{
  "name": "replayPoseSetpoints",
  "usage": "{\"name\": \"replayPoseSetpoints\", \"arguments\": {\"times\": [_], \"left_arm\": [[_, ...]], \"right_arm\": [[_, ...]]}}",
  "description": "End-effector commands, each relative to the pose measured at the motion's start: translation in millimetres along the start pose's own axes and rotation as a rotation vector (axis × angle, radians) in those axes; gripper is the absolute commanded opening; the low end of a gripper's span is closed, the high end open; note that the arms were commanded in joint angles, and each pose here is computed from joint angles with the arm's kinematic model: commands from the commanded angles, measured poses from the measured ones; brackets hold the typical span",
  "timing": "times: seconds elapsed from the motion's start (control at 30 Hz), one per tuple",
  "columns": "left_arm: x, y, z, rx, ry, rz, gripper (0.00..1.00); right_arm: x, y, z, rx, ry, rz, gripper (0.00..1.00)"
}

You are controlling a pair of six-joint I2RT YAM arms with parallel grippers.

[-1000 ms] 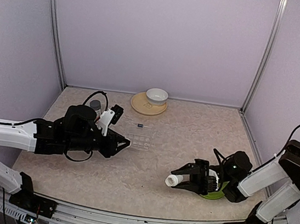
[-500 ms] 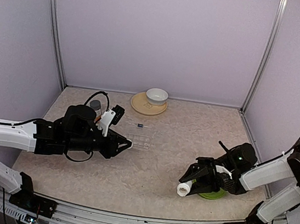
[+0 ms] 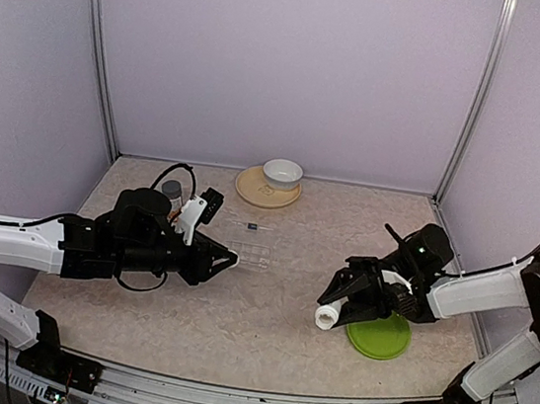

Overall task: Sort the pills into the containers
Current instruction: Close the lid of the pill bottle.

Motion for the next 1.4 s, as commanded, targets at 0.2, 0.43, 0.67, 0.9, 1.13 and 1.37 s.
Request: {"name": "replayPoseSetpoints", "arguments": {"times": [0.2, 0.43, 0.67, 0.9, 1.13, 1.37], "left_arm": [[-6, 4, 0, -0.025, -0.036, 0.011, 0.29], [-8, 8, -3, -0.039, -0.041, 0.006, 0.29], [-10, 9, -3, -0.041, -0.046, 0.000, 0.29], [-9, 10, -8, -0.052, -0.031, -0.004, 0.28], [-11, 13, -7, -0.046, -0.033, -0.005, 0.28], [-24, 20, -5, -0.046, -0.068, 0.003, 0.29]], "right_arm": [[2, 10, -27, -0.153, -0.019, -0.063, 0.00], [-5, -5, -30, -0.065, -0.095, -0.105, 0.00], [-23, -26, -39, 0.012, -0.271, 0.003, 0.00], [-23, -45, -42, 0.010, -0.281, 0.112, 0.00], [-36, -59, -52, -0.014, -0.296, 0.344, 0.00], [-49, -71, -61, -0.040, -0.309, 0.549, 0.00]]}}
Point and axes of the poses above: each gripper's point midway between its finger pads, its own z axis out along the fingers, its own x axis along the line the jaws close on, y = z × x, the point moved 4 cm from there along -z, back along the fingers, and after that the axes turned 1 degree about z, right-handed, at the moved point
